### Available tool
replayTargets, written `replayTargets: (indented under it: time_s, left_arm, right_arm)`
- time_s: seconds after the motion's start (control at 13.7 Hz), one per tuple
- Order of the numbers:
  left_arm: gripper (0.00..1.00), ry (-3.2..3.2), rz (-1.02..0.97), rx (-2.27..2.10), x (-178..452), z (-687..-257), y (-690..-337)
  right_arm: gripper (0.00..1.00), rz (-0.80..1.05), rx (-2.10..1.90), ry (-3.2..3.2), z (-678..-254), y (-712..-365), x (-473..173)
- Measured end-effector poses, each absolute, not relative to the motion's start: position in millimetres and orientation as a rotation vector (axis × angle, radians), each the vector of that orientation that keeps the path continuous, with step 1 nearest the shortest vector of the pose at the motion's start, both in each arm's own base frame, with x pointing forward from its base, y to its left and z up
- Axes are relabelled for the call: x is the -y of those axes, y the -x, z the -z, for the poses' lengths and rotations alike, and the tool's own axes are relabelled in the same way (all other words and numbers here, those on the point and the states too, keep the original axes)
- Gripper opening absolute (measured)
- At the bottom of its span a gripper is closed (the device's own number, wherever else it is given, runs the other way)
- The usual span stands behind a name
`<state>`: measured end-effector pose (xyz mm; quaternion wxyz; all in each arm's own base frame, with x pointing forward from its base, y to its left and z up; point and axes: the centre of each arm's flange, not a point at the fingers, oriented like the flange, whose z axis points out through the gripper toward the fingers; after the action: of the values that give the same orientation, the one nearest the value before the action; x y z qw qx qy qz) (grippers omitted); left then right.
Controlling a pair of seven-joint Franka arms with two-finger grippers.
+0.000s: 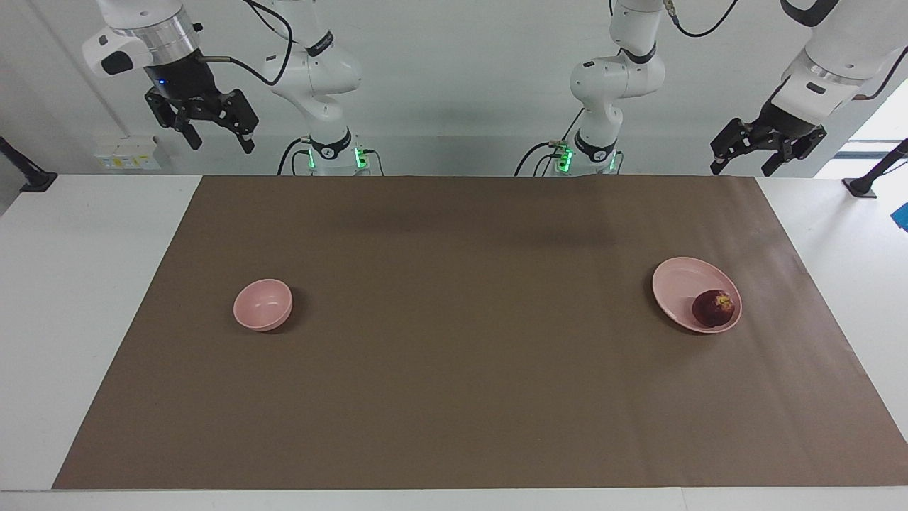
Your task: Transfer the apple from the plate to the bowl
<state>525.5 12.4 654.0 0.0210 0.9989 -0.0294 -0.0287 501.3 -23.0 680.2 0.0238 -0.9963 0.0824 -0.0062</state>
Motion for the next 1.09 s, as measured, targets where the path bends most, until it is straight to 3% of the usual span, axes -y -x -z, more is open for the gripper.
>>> replayTargets:
  time_s: [1.09]
  left_arm:
    - [1.0, -3.095, 0.122, 0.087, -12.9, -639.5, -524.7]
  right_arm:
    - [1.0, 0.022, -0.069, 3.095, -680.3, -501.7, 9.3]
